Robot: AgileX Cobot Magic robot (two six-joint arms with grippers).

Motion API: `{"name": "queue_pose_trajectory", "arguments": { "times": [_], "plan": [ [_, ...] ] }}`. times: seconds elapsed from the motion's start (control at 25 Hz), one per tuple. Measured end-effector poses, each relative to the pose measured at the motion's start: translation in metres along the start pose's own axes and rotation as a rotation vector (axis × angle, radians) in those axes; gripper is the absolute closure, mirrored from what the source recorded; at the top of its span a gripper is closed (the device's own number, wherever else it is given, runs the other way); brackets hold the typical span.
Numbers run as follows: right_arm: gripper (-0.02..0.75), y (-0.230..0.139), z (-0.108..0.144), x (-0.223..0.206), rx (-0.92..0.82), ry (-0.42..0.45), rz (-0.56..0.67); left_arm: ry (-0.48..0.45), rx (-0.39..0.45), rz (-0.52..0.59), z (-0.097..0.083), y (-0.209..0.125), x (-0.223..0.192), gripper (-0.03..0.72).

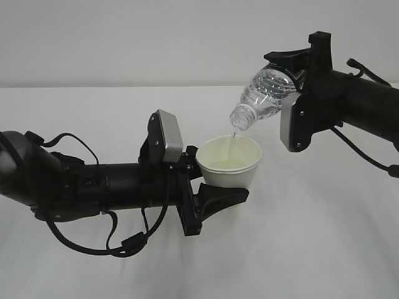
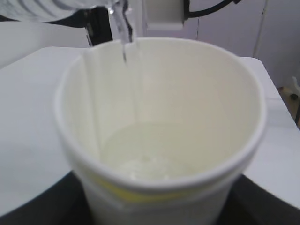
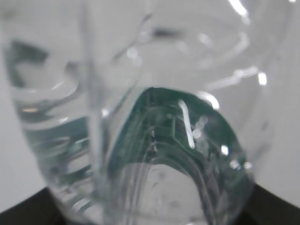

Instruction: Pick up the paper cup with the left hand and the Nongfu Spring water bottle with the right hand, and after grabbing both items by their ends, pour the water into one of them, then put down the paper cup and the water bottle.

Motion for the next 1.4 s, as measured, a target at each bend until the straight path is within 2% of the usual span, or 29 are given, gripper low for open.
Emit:
{"name": "queue_pose_trajectory", "arguments": {
  "times": [1.4],
  "plan": [
    [0.291, -0.0019, -0.0039, -0.0018, 0.026, -0.011, 0.000, 0.009, 0.005, -0.003, 0.0016, 0.0006, 0.0000, 0.257]
  ]
}}
Point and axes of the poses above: a point on each arm's last joint axis where the gripper is mounted, x pointing back along that axis away from the gripper, z along the wrist's bending axis when the last joint is at zero, y = z × x, the point moved 8 cm from there along -x, pointing out along that axis toward the gripper, and after that the axes turned 12 degrees about x, right-handed, at the moved point
